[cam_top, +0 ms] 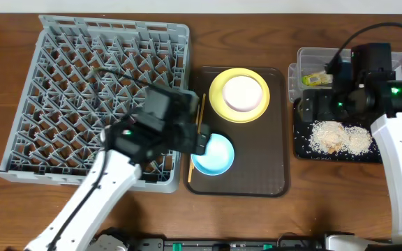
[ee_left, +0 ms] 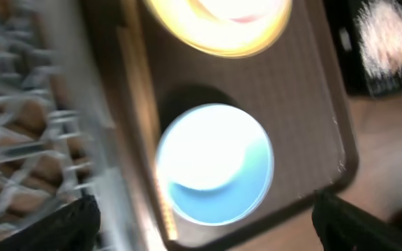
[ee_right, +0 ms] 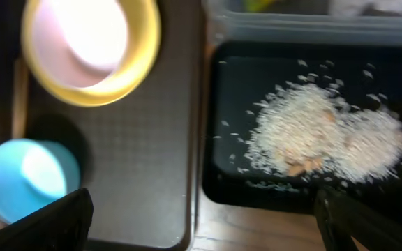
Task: Sort waste into correct bins and load items into the dishwasher
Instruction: 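Move the left gripper to the blue bowl and grasp its rim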
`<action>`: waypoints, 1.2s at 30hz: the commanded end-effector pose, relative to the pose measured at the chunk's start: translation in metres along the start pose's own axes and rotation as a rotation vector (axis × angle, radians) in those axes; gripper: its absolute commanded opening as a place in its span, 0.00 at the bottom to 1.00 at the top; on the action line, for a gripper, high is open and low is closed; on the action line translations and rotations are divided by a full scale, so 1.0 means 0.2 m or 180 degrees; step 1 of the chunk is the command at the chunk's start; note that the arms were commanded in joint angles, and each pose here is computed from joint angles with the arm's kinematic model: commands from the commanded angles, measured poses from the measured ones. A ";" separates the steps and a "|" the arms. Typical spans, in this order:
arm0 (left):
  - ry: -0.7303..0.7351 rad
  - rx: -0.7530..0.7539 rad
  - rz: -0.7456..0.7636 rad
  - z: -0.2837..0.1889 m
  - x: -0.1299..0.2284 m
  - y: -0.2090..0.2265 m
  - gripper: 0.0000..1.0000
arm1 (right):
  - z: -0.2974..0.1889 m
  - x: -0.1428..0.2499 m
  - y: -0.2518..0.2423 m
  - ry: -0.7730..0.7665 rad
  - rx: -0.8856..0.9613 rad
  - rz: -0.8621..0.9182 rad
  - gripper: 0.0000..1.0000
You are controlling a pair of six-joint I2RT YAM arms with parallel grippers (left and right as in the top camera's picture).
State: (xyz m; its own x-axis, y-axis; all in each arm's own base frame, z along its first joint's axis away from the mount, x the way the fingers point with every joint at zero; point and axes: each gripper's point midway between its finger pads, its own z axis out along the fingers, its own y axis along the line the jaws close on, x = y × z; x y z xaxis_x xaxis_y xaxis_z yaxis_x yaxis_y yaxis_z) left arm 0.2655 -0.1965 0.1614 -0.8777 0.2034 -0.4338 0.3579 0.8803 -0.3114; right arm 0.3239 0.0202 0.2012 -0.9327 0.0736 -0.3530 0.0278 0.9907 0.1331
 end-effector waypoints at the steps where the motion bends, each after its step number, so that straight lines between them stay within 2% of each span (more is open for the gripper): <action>1: 0.0171 0.0105 0.0262 0.11 0.03 -0.13 0.98 | -0.04 -0.03 -0.12 -0.0095 0.0285 0.0280 0.99; 7: 0.0479 0.0214 0.0588 0.34 0.15 -0.30 0.98 | -0.04 -0.03 -0.13 -0.0089 0.0297 0.0305 0.99; 12: 0.0722 0.0244 0.0784 0.53 0.26 -0.39 0.92 | -0.04 -0.02 -0.13 -0.0076 0.0298 0.0305 0.99; 17: 0.0994 0.0168 0.0825 0.67 0.38 -0.38 0.82 | -0.04 -0.02 -0.13 -0.0076 0.0298 0.0305 0.99; 20: 0.1107 0.0118 0.0811 0.72 0.42 -0.35 0.67 | -0.04 -0.02 -0.13 -0.0075 0.0298 0.0305 0.99; 23: 0.1148 0.0101 0.0804 0.74 0.44 -0.34 0.46 | -0.04 -0.02 -0.13 -0.0064 0.0299 0.0306 0.99; 25: 0.1146 0.0102 0.0804 0.74 0.43 -0.34 0.35 | -0.04 -0.01 -0.13 -0.0055 0.0298 0.0306 0.99; 28: 0.1142 0.0107 0.0801 0.74 0.43 -0.34 0.11 | -0.04 -0.01 -0.13 -0.0048 0.0300 0.0307 0.99; 30: 0.1134 0.0152 0.0787 0.73 0.43 -0.36 0.06 | -0.04 -0.01 -0.13 -0.0037 0.0301 0.0308 0.99; 36: 0.0860 0.0278 0.0832 0.60 0.33 -0.43 0.06 | -0.04 0.00 -0.13 -0.0031 0.0302 0.0307 0.99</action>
State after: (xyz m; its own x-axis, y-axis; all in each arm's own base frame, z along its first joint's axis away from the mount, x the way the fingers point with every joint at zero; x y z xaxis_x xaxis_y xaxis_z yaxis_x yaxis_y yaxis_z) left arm 0.2161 -0.3028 0.0369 -0.8143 0.5352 -0.2246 0.5795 0.7716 -0.2624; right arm 0.3199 -0.0040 0.1987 -0.9285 0.1575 -0.3362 0.1362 0.9869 0.0864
